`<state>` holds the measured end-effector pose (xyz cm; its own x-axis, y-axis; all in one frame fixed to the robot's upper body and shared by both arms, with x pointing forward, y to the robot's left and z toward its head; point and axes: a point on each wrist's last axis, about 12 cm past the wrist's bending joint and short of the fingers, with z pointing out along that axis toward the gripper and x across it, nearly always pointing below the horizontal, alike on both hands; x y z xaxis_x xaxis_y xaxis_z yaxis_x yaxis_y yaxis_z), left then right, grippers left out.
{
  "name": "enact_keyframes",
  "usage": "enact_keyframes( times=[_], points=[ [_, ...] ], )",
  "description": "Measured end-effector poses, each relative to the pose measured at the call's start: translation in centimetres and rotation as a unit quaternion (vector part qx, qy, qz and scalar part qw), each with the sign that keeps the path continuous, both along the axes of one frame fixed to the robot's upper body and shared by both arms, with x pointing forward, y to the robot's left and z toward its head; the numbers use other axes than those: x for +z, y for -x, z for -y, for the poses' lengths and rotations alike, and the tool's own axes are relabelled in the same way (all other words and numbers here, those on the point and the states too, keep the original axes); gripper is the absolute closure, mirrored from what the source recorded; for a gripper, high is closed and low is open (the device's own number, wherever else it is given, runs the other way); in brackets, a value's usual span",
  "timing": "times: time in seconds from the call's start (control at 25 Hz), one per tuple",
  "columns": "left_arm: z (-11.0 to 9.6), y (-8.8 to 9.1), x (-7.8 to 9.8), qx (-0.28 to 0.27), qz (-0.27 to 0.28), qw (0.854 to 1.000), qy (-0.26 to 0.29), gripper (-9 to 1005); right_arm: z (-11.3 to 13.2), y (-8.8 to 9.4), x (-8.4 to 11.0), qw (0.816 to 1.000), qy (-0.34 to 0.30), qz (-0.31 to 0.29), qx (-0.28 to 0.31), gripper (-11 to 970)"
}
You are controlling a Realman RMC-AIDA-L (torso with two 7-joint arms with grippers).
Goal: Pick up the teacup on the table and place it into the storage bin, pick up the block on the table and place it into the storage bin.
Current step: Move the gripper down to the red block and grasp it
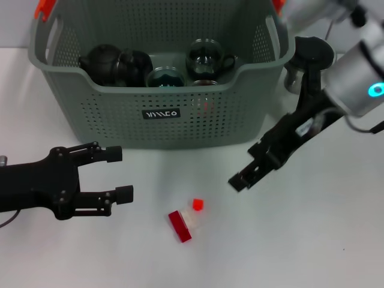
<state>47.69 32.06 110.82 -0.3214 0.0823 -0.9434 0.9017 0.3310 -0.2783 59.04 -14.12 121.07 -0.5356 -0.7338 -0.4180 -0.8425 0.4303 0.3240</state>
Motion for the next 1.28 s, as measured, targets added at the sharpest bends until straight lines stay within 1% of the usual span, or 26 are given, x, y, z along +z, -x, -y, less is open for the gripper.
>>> enact_keyframes(
  times=[0.12,0.24,0.48,0.68,0.88,1.28],
  points=[
    [0.0,0.0,0.0,0.000,0.000,1.000,-0.001,107,-1.2,-0.3,-1.5,1.000,0.022,-0.004,0.016,14],
    [0.0,-0.1,-0.1,0.001,0.000,1.000,-0.002,107,-2.5,-0.6,-2.9,0.998,0.048,0.005,0.032,15],
    [0.0,0.0,-0.2,0.003,-0.002,1.000,-0.003,107,-5.0,-0.5,-5.1,0.992,0.088,0.058,0.072,15],
    [0.0,0.1,-0.2,0.003,-0.002,1.000,-0.003,107,-7.0,0.1,-6.3,0.985,0.092,0.096,0.105,14],
    [0.1,0.2,-0.3,0.003,-0.003,1.000,-0.003,107,-8.0,0.8,-7.6,0.976,0.110,0.127,0.137,14],
    [0.2,0.1,-0.3,0.001,-0.003,1.000,-0.002,107,-8.8,1.5,-8.6,0.962,0.136,0.154,0.179,49]
  ],
)
